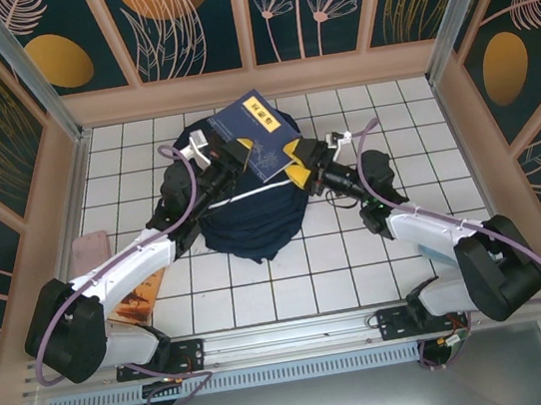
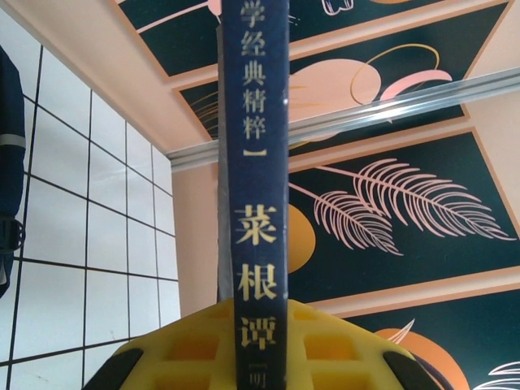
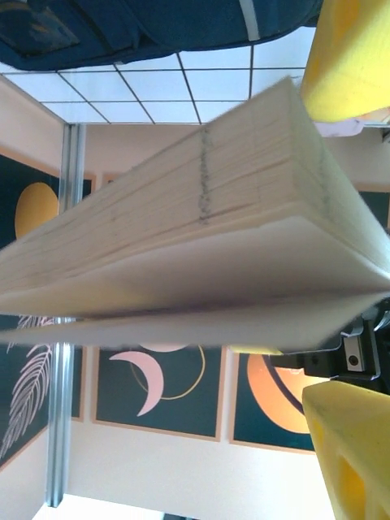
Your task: Pack the student bag
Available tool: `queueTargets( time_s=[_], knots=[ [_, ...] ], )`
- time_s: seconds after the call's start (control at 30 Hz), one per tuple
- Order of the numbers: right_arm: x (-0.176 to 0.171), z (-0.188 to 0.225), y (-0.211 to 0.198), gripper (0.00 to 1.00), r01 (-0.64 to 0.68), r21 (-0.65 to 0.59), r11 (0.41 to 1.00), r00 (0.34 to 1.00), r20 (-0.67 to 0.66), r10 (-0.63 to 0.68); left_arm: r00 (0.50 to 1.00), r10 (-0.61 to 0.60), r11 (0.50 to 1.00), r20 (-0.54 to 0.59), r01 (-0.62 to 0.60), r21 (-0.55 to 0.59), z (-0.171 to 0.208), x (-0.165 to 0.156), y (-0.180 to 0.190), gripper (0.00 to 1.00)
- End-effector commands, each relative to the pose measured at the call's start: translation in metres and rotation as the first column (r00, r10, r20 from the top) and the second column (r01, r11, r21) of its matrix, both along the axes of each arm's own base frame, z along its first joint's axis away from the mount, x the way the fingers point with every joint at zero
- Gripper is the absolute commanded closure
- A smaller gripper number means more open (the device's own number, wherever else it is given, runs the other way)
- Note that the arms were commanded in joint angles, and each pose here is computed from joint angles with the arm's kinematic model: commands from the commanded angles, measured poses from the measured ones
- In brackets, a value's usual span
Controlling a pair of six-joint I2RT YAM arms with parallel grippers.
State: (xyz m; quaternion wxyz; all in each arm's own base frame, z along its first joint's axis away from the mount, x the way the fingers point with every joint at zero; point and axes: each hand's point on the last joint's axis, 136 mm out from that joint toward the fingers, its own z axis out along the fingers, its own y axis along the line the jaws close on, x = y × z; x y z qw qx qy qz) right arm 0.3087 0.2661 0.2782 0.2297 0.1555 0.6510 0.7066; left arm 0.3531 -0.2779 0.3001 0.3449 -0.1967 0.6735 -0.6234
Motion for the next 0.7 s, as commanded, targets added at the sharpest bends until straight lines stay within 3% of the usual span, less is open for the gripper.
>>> queueTargets(
  time_s=[0.0, 0.27, 0.67],
  knots=[
    [-0.003, 0.033, -0.004, 0.26, 0.035, 0.115, 0.993, 0.993, 0.108, -0.047, 0.998, 0.028, 0.996, 0.051, -0.024, -0.082, 0.024, 0.001, 0.005, 0.96],
    [0.001, 0.036, -0.006, 0.53, 0.063, 0.136, 0.989, 0.990, 0.114, -0.079, 0.999, 0.044, 0.996, 0.029, -0.042, -0.080, 0.017, 0.004, 0.007, 0.98],
    [0.016, 0.027, -0.004, 0.68, 0.126, 0.111, 0.986, 0.988, 0.071, -0.134, 1.000, 0.018, 0.997, 0.023, -0.016, -0.078, 0.012, 0.004, 0.001, 0.97]
  ],
)
